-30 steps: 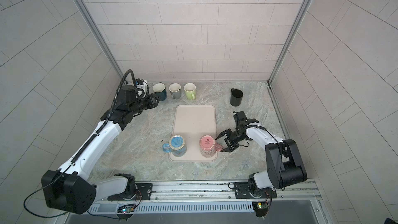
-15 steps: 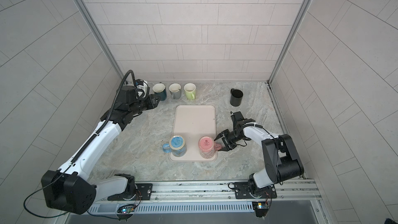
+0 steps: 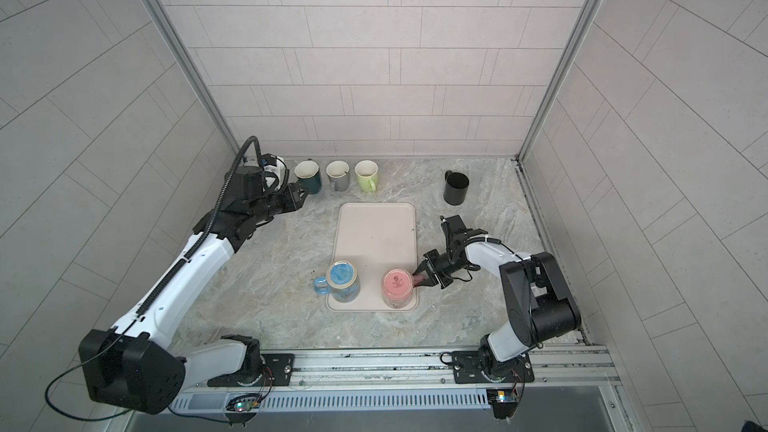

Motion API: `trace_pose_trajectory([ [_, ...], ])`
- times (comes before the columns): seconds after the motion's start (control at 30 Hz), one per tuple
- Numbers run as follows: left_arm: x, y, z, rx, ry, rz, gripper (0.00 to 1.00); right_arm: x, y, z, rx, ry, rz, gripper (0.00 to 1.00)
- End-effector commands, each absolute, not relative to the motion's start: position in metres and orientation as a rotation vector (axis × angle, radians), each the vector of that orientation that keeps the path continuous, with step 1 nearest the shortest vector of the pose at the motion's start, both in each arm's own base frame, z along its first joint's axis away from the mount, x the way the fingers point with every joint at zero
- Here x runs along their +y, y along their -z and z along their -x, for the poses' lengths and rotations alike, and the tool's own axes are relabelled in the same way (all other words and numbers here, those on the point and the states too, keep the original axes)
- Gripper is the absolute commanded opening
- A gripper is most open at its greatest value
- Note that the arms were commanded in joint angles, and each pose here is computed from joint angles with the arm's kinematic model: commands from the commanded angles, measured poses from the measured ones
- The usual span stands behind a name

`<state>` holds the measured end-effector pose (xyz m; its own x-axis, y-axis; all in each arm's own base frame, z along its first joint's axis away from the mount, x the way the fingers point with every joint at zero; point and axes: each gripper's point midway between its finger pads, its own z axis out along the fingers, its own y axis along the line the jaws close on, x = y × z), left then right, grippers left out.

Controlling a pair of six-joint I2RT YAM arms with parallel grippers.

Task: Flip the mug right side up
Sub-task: 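Close the right gripper on the pink mug's rim near its handle, then lift the pink mug with the right gripper toward the left gripper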

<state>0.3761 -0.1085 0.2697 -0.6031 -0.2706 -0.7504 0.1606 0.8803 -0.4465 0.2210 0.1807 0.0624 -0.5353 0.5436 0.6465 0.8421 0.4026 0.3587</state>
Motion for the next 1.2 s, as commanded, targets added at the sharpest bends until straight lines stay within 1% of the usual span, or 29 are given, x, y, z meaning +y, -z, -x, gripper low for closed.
trace_pose_trajectory([
  [0.0,-0.103,-0.278,-0.372,2.118,0.579,0.069,0.36,0.182,-0.063,-0.223,-2.230,0.927,1.193,0.20],
  [0.07,-0.103,-0.278,-0.372,2.116,0.578,0.068,0.36,0.182,-0.063,-0.223,-2.230,0.930,1.191,0.14],
  [0.17,-0.102,-0.278,-0.371,2.116,0.576,0.070,0.36,0.183,-0.064,-0.224,-2.232,0.937,1.188,0.00],
  [0.33,-0.102,-0.278,-0.370,2.118,0.575,0.072,0.36,0.185,-0.071,-0.232,-2.260,0.987,1.170,0.00],
  [0.6,-0.102,-0.285,-0.373,2.104,0.577,0.074,0.35,0.191,-0.123,-0.274,-2.505,1.205,0.989,0.00],
  [0.83,-0.104,-0.289,-0.376,2.097,0.604,0.077,0.35,0.203,-0.150,-0.296,-2.607,1.387,0.849,0.00],
  [1.0,-0.111,-0.297,-0.378,2.083,0.651,0.071,0.35,0.213,-0.171,-0.308,-2.758,1.433,0.626,0.00],
  [1.1,-0.118,-0.306,-0.380,2.068,0.710,0.060,0.34,0.220,-0.194,-0.316,-2.920,1.418,0.384,0.00],
  [1.17,-0.124,-0.312,-0.382,2.055,0.758,0.053,0.34,0.227,-0.212,-0.319,-3.046,1.372,0.162,0.00],
])
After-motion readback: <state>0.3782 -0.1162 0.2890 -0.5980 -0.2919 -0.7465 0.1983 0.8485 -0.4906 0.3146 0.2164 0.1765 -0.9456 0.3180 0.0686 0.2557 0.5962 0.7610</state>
